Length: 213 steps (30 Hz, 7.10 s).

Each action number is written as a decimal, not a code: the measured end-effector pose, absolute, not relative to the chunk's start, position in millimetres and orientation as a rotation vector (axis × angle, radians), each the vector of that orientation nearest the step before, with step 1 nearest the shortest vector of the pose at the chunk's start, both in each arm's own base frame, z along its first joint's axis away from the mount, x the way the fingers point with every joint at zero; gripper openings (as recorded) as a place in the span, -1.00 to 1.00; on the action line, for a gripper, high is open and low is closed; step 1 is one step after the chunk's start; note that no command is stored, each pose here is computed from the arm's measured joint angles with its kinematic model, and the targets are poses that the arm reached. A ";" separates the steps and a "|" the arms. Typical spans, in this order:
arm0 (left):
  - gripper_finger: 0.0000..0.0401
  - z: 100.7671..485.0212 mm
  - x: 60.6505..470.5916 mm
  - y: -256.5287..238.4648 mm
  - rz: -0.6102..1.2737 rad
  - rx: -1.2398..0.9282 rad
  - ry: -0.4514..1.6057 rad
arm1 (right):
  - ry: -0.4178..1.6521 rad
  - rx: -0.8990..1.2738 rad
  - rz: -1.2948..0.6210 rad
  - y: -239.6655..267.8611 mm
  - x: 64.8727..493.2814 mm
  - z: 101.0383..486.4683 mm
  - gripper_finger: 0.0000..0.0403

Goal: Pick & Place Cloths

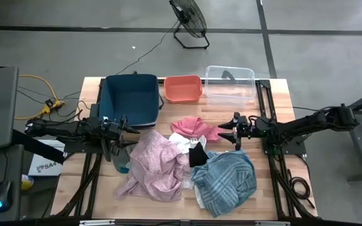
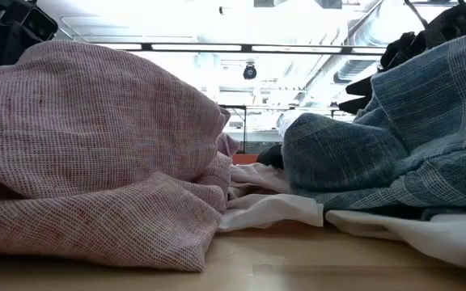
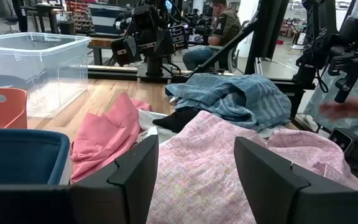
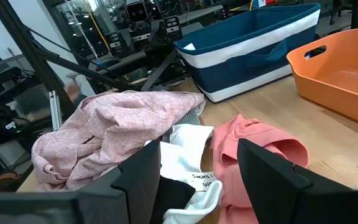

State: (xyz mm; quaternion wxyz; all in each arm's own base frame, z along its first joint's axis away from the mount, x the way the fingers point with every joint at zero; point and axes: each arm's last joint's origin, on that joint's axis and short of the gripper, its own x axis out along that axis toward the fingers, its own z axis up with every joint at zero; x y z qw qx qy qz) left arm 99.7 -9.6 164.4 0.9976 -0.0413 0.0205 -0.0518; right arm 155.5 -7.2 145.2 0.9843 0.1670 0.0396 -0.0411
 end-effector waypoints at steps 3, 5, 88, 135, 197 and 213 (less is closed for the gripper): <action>0.03 164.6 99.7 -9.6 -0.104 -0.082 0.040 | 0.080 0.336 -0.083 -7.2 155.5 145.3 0.02; 0.03 164.5 99.7 -9.6 -0.104 -0.083 0.041 | 0.080 0.335 -0.083 -7.2 155.4 145.2 0.02; 0.03 164.5 99.7 -9.6 -0.104 -0.082 0.041 | 0.690 0.306 -0.356 -32.1 260.3 99.9 -0.17; 0.03 164.6 99.7 -9.5 -0.099 -0.082 0.040 | 0.234 -0.178 -1.011 -66.6 212.4 325.1 -0.98; 0.03 164.6 99.7 -9.4 -0.098 -0.082 0.040 | 1.004 0.727 -1.006 -226.6 210.1 244.1 -0.66; 0.03 164.5 99.7 -9.4 -0.098 -0.082 0.041 | 0.968 0.687 -0.956 -216.6 201.6 264.2 -0.07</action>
